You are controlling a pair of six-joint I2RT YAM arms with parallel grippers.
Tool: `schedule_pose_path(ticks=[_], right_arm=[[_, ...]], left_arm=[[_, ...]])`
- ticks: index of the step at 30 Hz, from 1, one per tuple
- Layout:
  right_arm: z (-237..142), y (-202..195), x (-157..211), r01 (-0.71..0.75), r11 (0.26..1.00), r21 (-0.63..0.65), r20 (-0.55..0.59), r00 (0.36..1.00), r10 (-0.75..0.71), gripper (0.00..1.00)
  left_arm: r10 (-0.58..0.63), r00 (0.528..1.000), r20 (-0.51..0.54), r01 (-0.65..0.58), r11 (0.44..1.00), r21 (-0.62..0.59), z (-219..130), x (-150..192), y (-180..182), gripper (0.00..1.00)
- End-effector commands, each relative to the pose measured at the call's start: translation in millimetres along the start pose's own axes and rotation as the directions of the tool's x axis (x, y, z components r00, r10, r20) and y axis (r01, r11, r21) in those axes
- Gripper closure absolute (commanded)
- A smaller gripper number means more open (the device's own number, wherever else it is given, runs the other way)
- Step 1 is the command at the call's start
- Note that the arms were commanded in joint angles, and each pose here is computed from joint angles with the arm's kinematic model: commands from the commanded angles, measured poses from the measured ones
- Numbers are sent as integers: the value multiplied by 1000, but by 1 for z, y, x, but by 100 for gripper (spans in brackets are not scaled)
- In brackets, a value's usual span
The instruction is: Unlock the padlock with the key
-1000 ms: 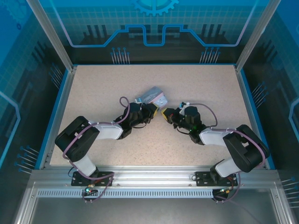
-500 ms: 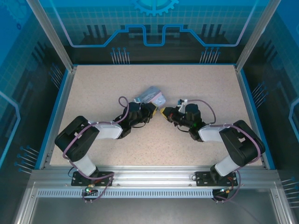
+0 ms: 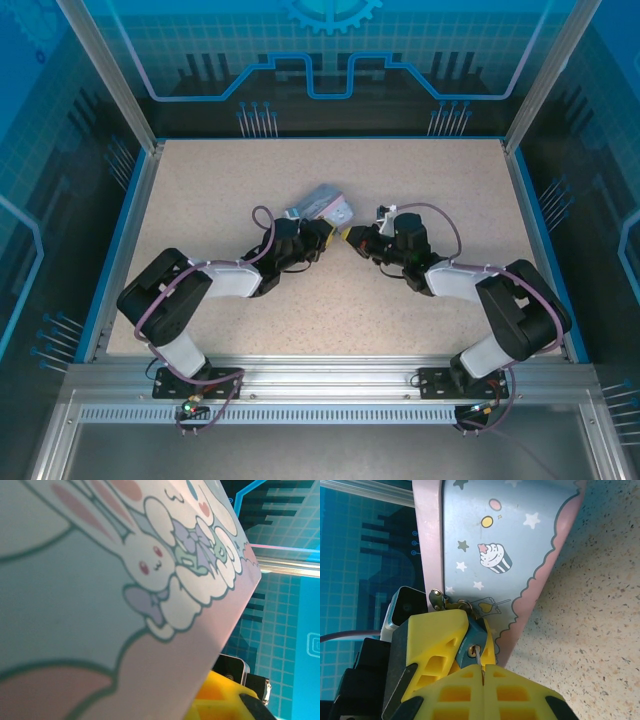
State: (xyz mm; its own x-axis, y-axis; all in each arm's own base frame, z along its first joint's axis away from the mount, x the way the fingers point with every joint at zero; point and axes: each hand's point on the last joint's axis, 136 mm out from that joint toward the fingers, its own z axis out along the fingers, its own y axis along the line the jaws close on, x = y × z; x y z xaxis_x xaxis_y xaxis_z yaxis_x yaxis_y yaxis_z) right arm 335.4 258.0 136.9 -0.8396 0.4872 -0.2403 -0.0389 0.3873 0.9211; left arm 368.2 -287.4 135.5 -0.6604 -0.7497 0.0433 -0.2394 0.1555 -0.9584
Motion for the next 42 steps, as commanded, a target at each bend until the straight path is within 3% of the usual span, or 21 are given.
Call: schedule_pose_path(ticks=[1, 10, 18, 22, 27, 34, 42], right_arm=[[4, 29, -15, 20, 994, -106, 21, 1000, -18, 100], [7, 49, -22, -111, 973, -203, 3, 994, 114, 100], [9, 49, -26, -211, 954, -214, -17, 977, 212, 100], [10, 48, -22, -148, 975, -165, -31, 989, 144, 100], [6, 48, -17, 36, 994, -101, -49, 998, -41, 100], [2, 49, -11, 274, 961, -42, -102, 956, -277, 100], [10, 37, -9, 180, 982, -58, -109, 977, -185, 100]], left_arm=[[13, 988, -156, -4, 999, 53, -4, 37, -16, 100], [11, 988, -155, -4, 999, 47, -4, 37, -12, 100], [9, 987, -159, -2, 999, 45, -3, 38, -11, 100], [6, 986, -164, 1, 999, 47, -4, 38, -12, 100], [5, 986, -165, 2, 999, 43, -4, 38, -10, 100], [6, 985, -172, 1, 999, 40, -4, 40, -9, 100], [9, 985, -172, -2, 999, 44, -3, 40, -12, 100]])
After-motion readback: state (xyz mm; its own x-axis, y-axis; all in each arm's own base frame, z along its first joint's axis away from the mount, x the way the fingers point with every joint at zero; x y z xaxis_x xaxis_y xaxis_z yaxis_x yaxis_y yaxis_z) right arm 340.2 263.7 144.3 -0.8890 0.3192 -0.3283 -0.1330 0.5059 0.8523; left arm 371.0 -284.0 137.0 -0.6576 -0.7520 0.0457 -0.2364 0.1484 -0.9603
